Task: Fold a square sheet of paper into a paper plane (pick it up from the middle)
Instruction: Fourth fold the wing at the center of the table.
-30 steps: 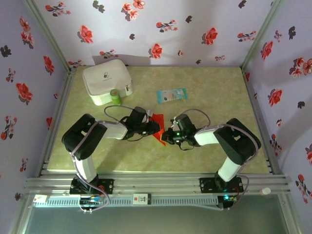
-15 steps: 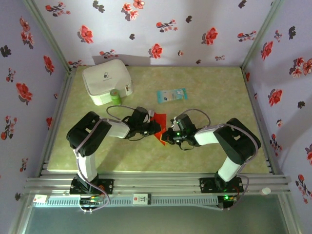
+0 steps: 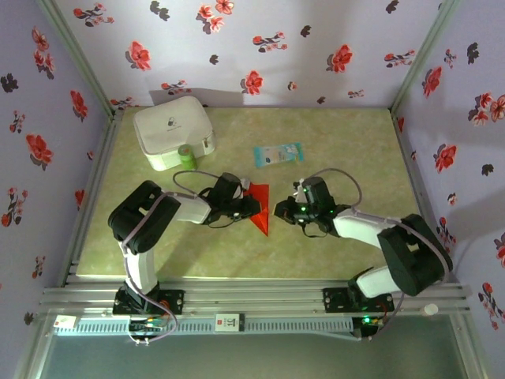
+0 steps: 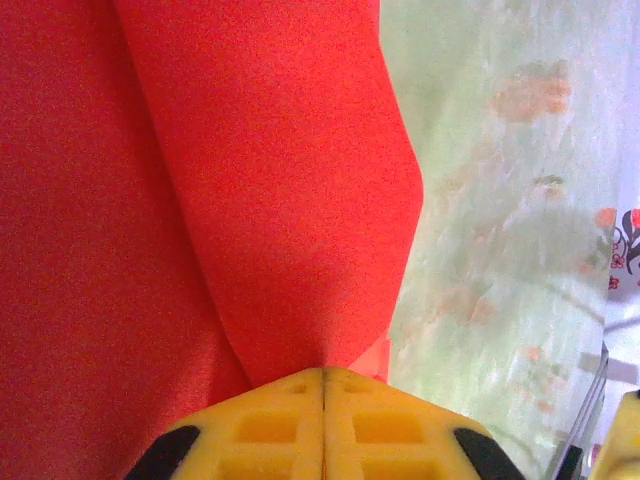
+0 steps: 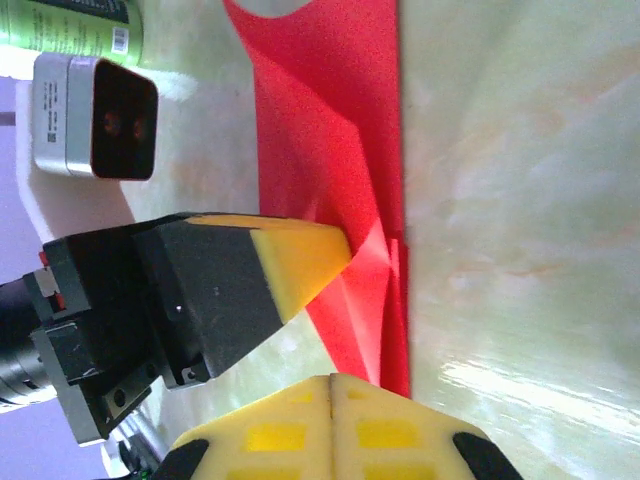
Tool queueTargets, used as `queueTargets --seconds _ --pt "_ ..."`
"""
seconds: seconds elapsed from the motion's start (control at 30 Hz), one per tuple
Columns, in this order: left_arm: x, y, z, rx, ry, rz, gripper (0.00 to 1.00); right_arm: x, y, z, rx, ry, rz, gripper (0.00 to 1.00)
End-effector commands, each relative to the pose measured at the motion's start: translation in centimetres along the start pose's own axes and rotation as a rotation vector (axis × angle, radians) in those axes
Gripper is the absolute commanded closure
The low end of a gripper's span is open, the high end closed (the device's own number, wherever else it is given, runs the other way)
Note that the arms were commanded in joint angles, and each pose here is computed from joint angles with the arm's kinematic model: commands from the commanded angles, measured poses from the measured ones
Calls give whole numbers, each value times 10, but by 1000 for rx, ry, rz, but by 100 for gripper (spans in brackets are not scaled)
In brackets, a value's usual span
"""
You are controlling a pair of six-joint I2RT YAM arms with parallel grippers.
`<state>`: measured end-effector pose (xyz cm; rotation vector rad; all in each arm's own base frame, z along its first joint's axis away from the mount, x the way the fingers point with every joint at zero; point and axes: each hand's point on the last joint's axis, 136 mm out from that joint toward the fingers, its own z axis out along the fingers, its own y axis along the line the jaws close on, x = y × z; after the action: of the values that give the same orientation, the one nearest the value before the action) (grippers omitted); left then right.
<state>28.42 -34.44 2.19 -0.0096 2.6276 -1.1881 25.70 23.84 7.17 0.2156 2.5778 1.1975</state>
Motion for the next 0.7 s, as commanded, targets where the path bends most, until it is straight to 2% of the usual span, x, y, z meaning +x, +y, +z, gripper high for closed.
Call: queueTargets --seconds 0.0,0.2,0.4,0.67 --pt "18 24 3 -122 17 -43 93 3 -11 -4 70 17 -9 94" --pt "24 33 -1 -189 -45 -90 93 14 7 -1 -10 73 -29 95" --pt "27 31 -8 -213 -114 -120 94 33 10 11 11 138 -81 99" --pt "28 27 -10 -208 -134 -121 94 38 13 35 16 188 -84 100"
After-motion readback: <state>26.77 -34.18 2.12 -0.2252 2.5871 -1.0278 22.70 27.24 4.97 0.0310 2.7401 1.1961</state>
